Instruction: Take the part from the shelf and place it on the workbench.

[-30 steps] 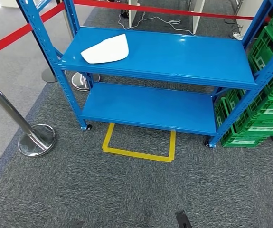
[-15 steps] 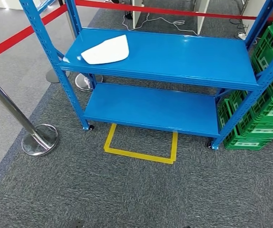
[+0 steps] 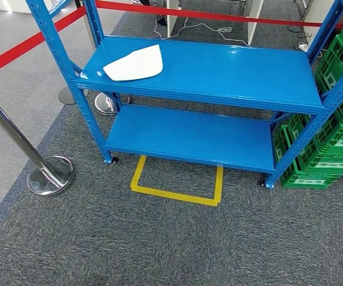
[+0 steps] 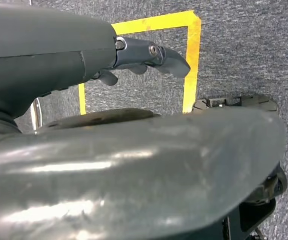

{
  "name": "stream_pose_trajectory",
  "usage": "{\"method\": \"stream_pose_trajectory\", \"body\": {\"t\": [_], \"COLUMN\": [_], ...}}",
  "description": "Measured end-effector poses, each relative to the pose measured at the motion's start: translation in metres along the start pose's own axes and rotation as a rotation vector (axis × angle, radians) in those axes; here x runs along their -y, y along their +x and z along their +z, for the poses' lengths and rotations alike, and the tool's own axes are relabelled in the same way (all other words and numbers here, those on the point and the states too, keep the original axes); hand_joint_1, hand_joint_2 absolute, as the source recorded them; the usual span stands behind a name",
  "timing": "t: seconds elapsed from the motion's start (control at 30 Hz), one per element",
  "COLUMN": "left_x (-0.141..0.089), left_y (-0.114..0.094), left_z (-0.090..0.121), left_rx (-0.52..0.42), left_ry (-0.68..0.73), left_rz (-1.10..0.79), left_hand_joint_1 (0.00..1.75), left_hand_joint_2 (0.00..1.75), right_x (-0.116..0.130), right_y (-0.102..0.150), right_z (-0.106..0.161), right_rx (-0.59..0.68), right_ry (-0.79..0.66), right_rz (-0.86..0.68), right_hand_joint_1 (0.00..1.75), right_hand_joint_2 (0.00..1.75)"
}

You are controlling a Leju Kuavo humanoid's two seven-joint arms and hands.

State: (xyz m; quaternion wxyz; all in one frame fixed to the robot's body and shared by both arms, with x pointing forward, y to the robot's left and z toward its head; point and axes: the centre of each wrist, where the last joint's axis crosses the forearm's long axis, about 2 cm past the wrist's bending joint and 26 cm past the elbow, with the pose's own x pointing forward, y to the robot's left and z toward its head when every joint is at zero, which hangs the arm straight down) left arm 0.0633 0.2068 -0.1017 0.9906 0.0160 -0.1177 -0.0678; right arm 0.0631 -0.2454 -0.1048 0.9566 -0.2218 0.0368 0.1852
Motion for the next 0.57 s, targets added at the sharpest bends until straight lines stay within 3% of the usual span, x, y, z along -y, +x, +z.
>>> {"method": "stream_pose_trajectory", "body": {"t": [0.57], "left_x": [0.0021], "left_y": [0.0003], "left_z": [0.0004], "left_rx": [-0.002], "left_ry": [-0.006], "left_rz": [-0.001], "left_hand_joint_1": [0.00], "left_hand_joint_2": [0.00], "right_x": [0.0009], "right_y": [-0.0009], "right_z": [-0.0009], "right_rx": [-0.007], "right_ry": [0.008], "right_rz": [0.002], "right_hand_joint_1": [0.00], "right_hand_joint_2": [1.75]}}
